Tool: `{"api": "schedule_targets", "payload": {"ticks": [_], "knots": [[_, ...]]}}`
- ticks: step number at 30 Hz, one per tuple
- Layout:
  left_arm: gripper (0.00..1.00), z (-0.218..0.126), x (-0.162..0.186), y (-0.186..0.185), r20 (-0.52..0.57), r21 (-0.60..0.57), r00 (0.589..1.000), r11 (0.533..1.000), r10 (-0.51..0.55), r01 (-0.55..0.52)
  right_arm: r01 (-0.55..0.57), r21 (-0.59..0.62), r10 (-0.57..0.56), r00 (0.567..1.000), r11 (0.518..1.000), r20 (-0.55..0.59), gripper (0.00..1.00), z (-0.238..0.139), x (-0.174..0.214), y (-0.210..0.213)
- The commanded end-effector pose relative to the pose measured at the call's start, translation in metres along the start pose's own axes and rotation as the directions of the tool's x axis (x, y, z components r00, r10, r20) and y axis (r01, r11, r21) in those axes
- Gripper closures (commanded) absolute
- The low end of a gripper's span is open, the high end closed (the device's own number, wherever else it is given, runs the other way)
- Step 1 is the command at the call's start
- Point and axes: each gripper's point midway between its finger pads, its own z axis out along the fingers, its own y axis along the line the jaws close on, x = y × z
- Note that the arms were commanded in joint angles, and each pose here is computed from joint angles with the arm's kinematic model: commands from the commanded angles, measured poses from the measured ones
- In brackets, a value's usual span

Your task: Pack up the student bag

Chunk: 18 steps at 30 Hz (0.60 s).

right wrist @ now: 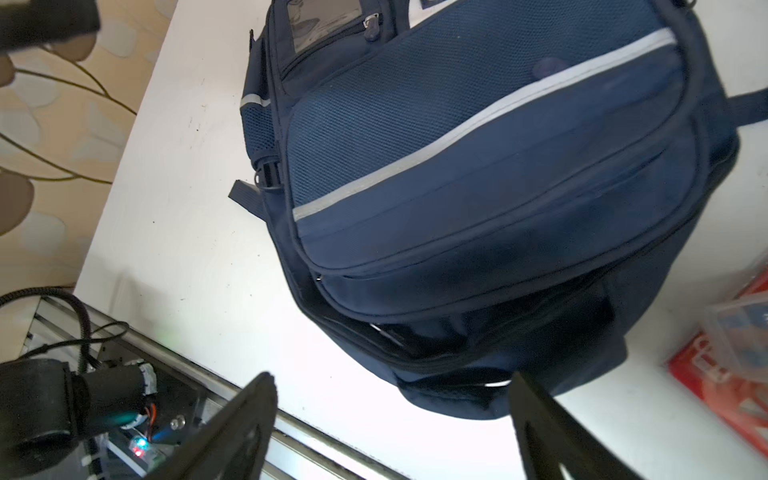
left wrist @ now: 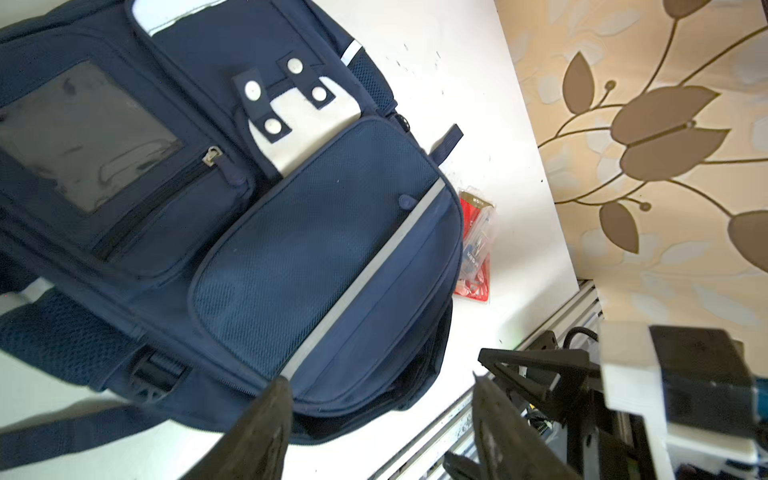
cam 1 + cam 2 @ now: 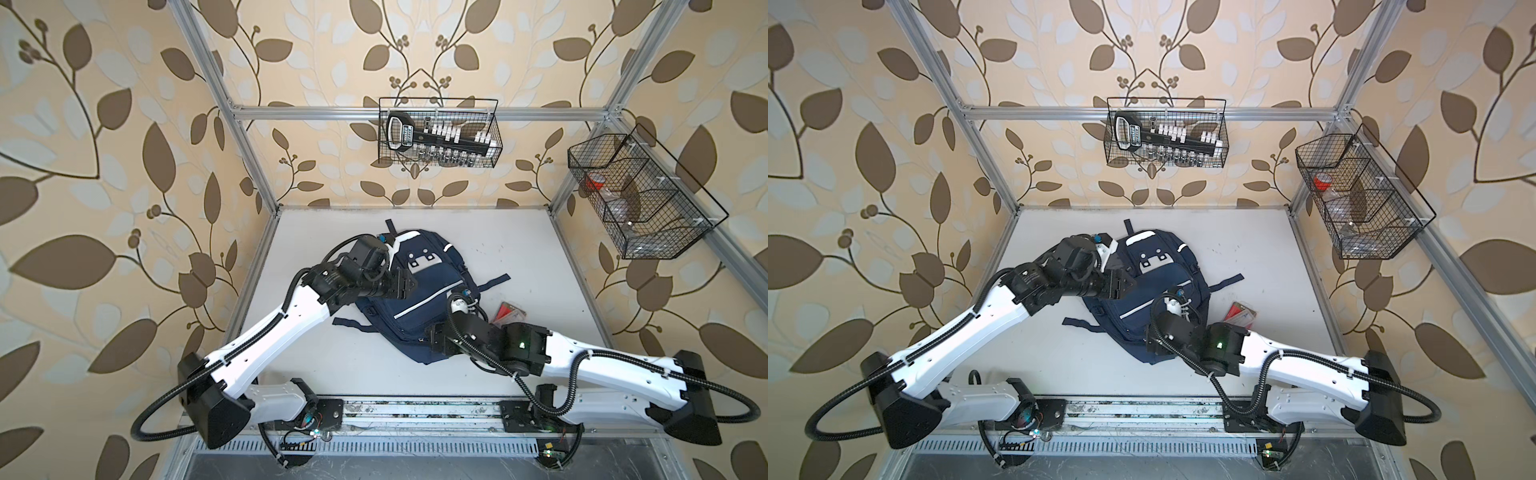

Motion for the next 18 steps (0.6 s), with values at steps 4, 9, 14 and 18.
{"api": "schedule_targets", "payload": {"ticks": [4,9,14,18], "knots": [[0.35,-0.011,0.048,0.035,-0.028,-0.051,0.993,0.992,-0.119,0.117,-0.008,0.106,0.005,0.999,0.994,0.032,0.62,0.008,0.007,-0.004],[0.33,-0.013,0.076,0.042,-0.039,0.010,0.978,0.979,-0.203,0.204,-0.044,0.063,0.039,0.997,0.997,0.072,0.30,0.011,0.003,0.001],[0.36,0.003,0.087,0.045,-0.050,0.063,0.963,0.962,-0.264,0.267,-0.114,0.021,0.112,0.991,0.993,0.069,0.26,0.026,0.001,-0.004],[0.40,0.017,0.084,0.042,-0.027,0.132,0.939,0.930,-0.343,0.343,-0.218,-0.053,0.219,0.975,0.975,0.025,0.29,0.047,0.009,-0.006]]}}
